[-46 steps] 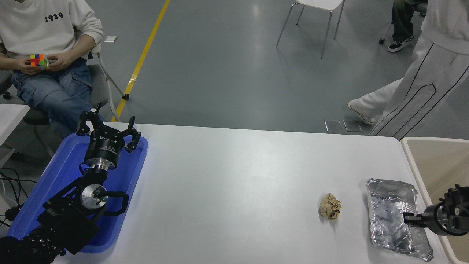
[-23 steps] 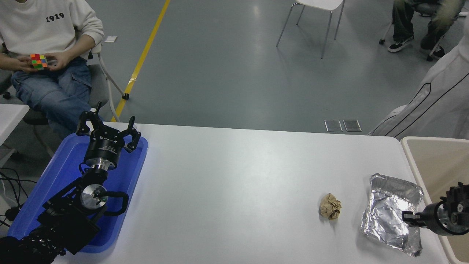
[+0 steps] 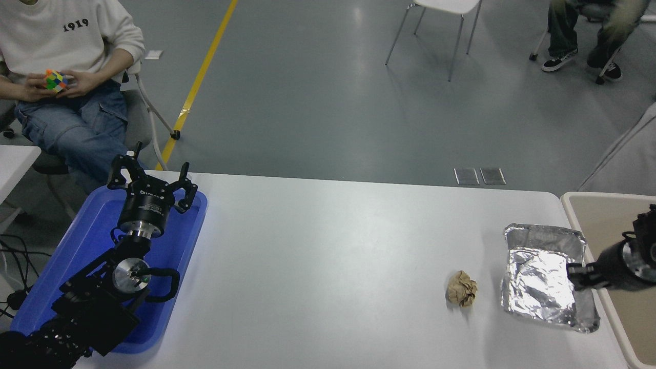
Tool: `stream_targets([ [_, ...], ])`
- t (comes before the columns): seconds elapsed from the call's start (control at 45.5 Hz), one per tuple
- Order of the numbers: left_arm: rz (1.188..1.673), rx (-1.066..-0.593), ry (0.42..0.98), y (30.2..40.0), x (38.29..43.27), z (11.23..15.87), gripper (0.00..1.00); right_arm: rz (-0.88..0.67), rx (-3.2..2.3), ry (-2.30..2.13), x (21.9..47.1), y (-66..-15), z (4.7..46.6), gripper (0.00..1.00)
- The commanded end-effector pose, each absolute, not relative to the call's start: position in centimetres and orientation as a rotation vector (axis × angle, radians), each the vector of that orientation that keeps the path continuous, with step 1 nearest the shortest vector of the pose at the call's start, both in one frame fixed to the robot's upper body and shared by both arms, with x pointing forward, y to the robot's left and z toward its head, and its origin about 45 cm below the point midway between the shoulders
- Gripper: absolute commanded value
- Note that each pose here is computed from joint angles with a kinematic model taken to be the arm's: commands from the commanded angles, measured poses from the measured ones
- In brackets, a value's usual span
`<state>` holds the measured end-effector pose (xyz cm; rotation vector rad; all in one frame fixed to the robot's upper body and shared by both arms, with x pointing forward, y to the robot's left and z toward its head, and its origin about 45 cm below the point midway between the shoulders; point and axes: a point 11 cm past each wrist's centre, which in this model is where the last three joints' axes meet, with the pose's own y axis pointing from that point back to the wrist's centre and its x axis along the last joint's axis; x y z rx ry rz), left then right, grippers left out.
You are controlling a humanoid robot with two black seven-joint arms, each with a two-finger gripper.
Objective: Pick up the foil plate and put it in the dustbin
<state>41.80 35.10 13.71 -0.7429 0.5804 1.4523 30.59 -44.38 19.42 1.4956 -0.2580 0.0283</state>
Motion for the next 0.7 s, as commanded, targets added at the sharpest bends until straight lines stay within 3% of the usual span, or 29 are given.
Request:
stream_targets([
  [0.0, 1.452, -0.743, 0.581, 35.07, 41.8, 13.7, 1.0, 0.023, 1.556, -0.231, 31.9, -42.1, 25.8, 0.0],
  [0.352, 1.453, -0.743, 0.58, 35.15, 41.8, 13.72, 1.0, 0.017, 1.543, -0.193, 32.8, -40.8, 34.7, 0.0],
  [0.681, 1.453, -0.741, 0.58, 35.13, 41.79, 13.71, 1.0, 0.163, 1.506, -0.321, 34.5, -40.1, 42.0, 0.0],
])
